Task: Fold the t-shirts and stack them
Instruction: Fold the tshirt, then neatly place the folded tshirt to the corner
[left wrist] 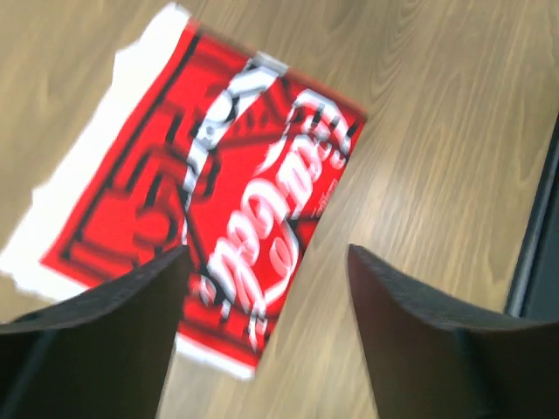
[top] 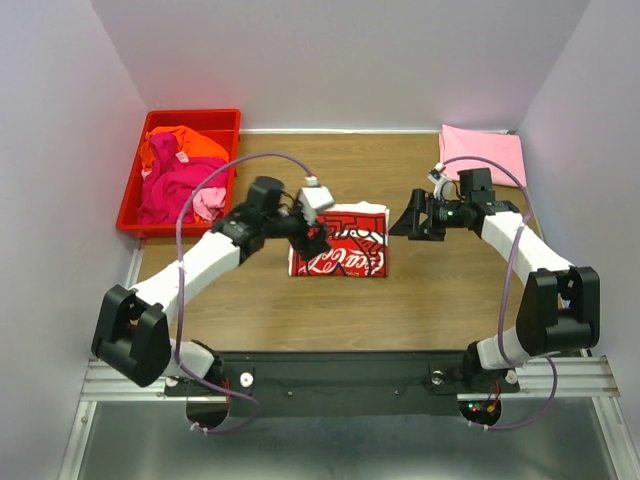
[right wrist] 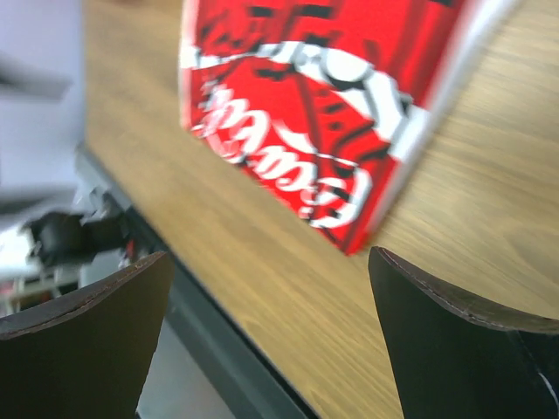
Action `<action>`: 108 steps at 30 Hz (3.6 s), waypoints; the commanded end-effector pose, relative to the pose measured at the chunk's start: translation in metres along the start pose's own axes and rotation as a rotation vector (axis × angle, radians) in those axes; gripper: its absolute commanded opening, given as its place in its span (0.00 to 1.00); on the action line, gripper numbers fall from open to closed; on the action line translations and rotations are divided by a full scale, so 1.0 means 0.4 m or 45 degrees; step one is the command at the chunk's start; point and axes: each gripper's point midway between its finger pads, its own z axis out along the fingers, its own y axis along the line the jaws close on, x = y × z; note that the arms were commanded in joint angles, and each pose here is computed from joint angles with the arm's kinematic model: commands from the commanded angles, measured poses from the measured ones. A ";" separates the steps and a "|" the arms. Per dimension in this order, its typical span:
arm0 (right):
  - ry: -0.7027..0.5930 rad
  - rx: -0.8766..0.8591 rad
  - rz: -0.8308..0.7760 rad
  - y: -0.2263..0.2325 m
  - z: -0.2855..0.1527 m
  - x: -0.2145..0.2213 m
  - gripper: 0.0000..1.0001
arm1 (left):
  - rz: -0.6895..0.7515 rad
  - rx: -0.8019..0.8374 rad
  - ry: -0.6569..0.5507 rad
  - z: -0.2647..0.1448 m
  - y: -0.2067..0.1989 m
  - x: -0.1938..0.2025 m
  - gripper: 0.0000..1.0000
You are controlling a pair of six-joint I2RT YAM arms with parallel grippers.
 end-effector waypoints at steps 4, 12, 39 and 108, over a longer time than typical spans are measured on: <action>-0.139 0.418 0.171 -0.140 -0.030 -0.018 1.00 | 0.626 -0.161 -0.008 0.121 -0.113 -0.089 0.63; -0.158 0.477 0.263 -0.174 -0.029 -0.006 0.97 | 0.954 -0.045 0.080 0.279 -0.226 -0.033 0.37; -0.121 0.367 0.463 -0.211 0.050 0.023 0.96 | 0.813 0.025 0.167 0.462 -0.161 0.073 0.12; -0.753 0.765 -0.553 -0.316 0.050 -0.628 0.01 | 0.115 -0.008 0.054 0.148 -0.007 -0.095 0.81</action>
